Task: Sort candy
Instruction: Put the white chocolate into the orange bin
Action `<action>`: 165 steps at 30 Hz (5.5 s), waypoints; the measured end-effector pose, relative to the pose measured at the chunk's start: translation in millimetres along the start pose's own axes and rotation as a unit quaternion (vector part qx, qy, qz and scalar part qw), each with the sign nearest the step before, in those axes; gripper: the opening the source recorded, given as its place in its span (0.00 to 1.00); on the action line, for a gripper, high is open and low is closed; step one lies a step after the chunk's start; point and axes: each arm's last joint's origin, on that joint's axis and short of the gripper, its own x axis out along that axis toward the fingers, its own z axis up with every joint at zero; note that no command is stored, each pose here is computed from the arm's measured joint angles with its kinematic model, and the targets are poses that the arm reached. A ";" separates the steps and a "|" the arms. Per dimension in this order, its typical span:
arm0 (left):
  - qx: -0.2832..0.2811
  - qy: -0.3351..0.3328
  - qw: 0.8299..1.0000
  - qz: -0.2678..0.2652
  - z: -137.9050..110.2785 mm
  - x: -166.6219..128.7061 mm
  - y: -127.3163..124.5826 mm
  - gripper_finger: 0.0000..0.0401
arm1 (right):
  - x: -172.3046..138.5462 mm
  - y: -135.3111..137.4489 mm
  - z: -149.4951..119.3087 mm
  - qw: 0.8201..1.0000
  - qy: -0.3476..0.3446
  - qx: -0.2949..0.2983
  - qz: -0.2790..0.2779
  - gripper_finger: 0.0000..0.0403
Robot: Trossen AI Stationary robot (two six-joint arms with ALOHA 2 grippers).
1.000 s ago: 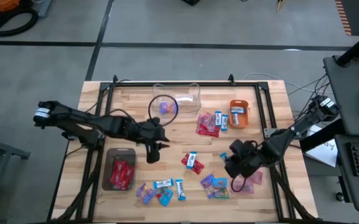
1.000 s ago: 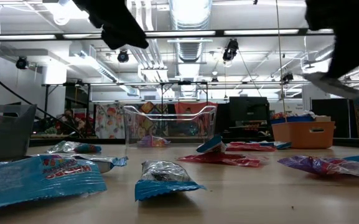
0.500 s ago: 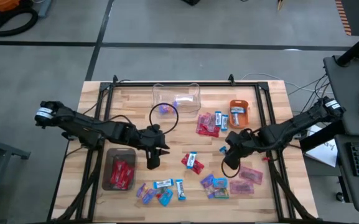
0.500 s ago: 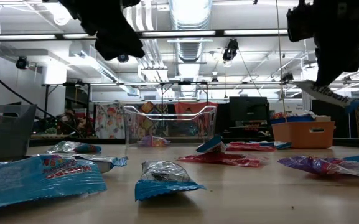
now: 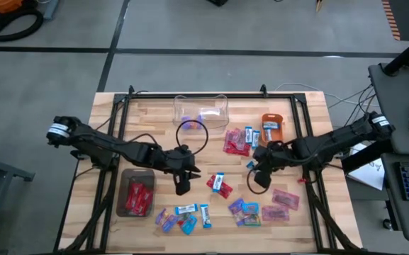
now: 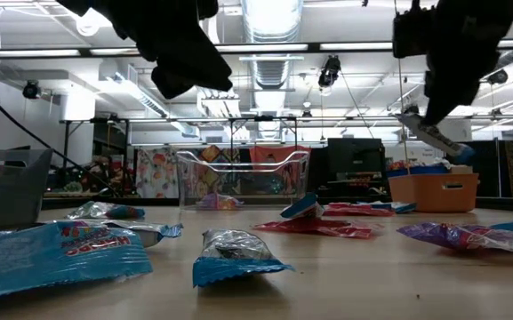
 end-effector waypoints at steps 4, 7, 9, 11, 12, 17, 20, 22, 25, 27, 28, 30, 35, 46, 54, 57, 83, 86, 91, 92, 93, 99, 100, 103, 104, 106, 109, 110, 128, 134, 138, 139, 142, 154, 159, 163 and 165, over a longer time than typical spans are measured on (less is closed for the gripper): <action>-0.001 0.007 1.000 -0.007 -3.8 1.4 -6.1 0.20 | -1.5 -6.8 4.5 1.000 -0.006 -0.004 -0.006 0.02; 0.002 0.012 1.000 -0.010 -5.3 -0.1 -8.5 0.20 | -7.2 -12.8 3.5 1.000 -0.003 -0.001 -0.013 0.02; 0.003 0.019 1.000 -0.007 -5.4 -2.4 -8.1 0.20 | -12.7 -16.6 1.2 1.000 0.001 0.009 -0.017 0.02; 0.003 0.026 1.000 -0.004 -4.0 -5.4 -8.3 0.20 | -19.8 -21.1 -1.9 0.999 0.002 0.024 -0.022 0.02; 0.005 0.031 1.000 -0.002 -2.8 -7.4 -8.5 0.20 | -23.9 -23.9 -2.9 0.999 -0.003 0.030 -0.027 0.02; 0.043 0.052 0.998 0.005 6.7 -18.8 -10.9 0.20 | -40.7 -43.8 4.0 0.987 -0.098 0.083 -0.100 0.02; 0.065 0.053 0.996 0.022 15.5 -26.7 -12.5 0.20 | -43.9 -61.9 10.0 0.969 -0.132 0.114 -0.177 0.02; 0.075 0.058 0.995 0.039 20.2 -31.7 -12.8 0.20 | -42.6 -74.4 14.5 0.960 -0.130 0.131 -0.211 0.02; 0.080 0.070 0.993 0.056 26.6 -38.5 -13.8 0.20 | -36.5 -92.4 20.2 0.949 -0.104 0.150 -0.257 0.02; 0.082 0.081 0.991 0.060 29.2 -42.7 -14.3 0.20 | -31.8 -105.5 21.6 0.940 -0.074 0.169 -0.288 0.02; 0.082 0.083 0.991 0.061 30.4 -43.9 -14.7 0.20 | -29.8 -111.8 21.6 0.934 -0.058 0.180 -0.303 0.02; 0.082 0.086 0.991 0.062 31.5 -45.2 -15.0 0.20 | -25.2 -122.2 23.4 0.925 -0.038 0.198 -0.323 0.02; 0.081 0.089 0.991 0.063 29.9 -44.5 -14.4 0.20 | -16.7 -133.0 28.6 0.920 -0.020 0.199 -0.337 0.04; 0.071 0.071 0.993 0.058 31.3 -31.5 -16.6 0.20 | -16.2 -133.3 28.1 0.925 -0.009 0.201 -0.323 0.24; 0.029 0.061 0.996 0.056 29.3 -6.9 -19.4 0.20 | -49.1 -109.2 37.3 0.965 -0.045 0.191 -0.172 0.30; 0.014 0.074 0.995 0.060 24.7 0.7 -19.8 0.20 | -61.6 -93.7 38.2 0.980 -0.049 0.170 -0.097 0.30; 0.002 0.258 0.965 -0.041 -48.9 35.5 -82.0 0.55 | -55.4 -24.0 22.7 0.997 0.014 0.069 0.027 0.31; 0.012 0.253 0.967 -0.018 -55.1 38.2 -85.7 0.55 | -55.2 -24.1 22.5 0.997 0.015 0.069 0.026 0.31; 0.021 0.257 0.966 0.008 -64.1 46.9 -85.6 0.55 | -54.6 -25.7 23.2 0.998 -0.002 0.062 0.002 0.31; 0.021 0.260 0.965 0.010 -65.9 48.8 -85.5 0.55 | -54.2 -26.1 23.1 0.998 -0.005 0.062 -0.004 0.31; 0.021 0.264 0.964 0.012 -68.1 50.3 -85.7 0.55 | -53.7 -26.6 22.9 0.998 -0.008 0.062 -0.009 0.31; 0.024 0.274 0.961 0.017 -75.0 54.6 -87.4 0.55 | -46.6 -29.6 17.8 0.998 0.003 0.060 -0.021 0.31; 0.024 0.274 0.961 0.018 -75.2 55.0 -87.4 0.55 | -45.3 -30.1 16.9 0.998 0.005 0.060 -0.023 0.31; 0.027 0.272 0.961 0.029 -77.1 57.4 -86.3 0.55 | -42.3 -31.5 14.6 0.998 0.008 0.060 -0.030 0.31; 0.028 0.273 0.961 0.030 -77.7 58.1 -86.1 0.55 | -41.7 -31.8 14.3 0.998 0.008 0.060 -0.031 0.31; 0.028 0.276 0.960 0.033 -79.5 60.2 -85.5 0.55 | -40.9 -32.3 13.7 0.997 0.008 0.061 -0.035 0.31; 0.031 0.283 0.958 0.039 -84.3 65.1 -84.4 0.55 | -40.7 -32.4 13.8 0.997 0.006 0.061 -0.037 0.31; 0.031 0.286 0.957 0.041 -85.8 66.5 -84.0 0.55 | -40.7 -32.5 13.9 0.997 0.005 0.061 -0.038 0.31; 0.057 0.295 0.952 0.063 -85.1 72.2 -70.9 0.36 | -40.7 -33.1 16.7 0.996 -0.025 0.060 -0.061 0.31; 0.068 0.301 0.949 0.066 -84.1 72.0 -67.0 0.20 | -40.7 -33.0 17.0 0.996 -0.026 0.060 -0.060 0.31; 0.076 0.297 0.950 0.062 -80.4 69.8 -65.8 0.10 | -40.7 -32.9 17.4 0.996 -0.029 0.060 -0.062 0.31; 0.077 0.297 0.950 0.061 -79.0 68.3 -65.5 0.08 | -40.8 -33.2 17.5 0.996 -0.032 0.058 -0.066 0.31; 0.082 0.288 0.952 0.065 -73.4 61.3 -65.4 0.03 | -41.0 -34.1 18.6 0.994 -0.046 0.045 -0.085 0.31; 0.184 0.134 0.958 0.174 -34.5 31.0 -62.1 0.04 | 1.5 -5.1 31.9 0.946 -0.256 -0.188 0.061 0.31; 0.202 0.037 0.917 0.341 -19.0 26.9 -47.2 0.04 | 27.2 6.6 40.1 0.868 -0.443 -0.199 0.103 0.31; 0.181 -0.016 0.885 0.429 -10.7 28.8 -35.2 0.04 | 41.6 9.4 47.3 0.828 -0.530 -0.150 0.103 0.31; 0.169 -0.031 0.883 0.437 -7.1 30.5 -32.8 0.04 | 49.1 12.5 52.8 0.823 -0.540 -0.141 0.105 0.31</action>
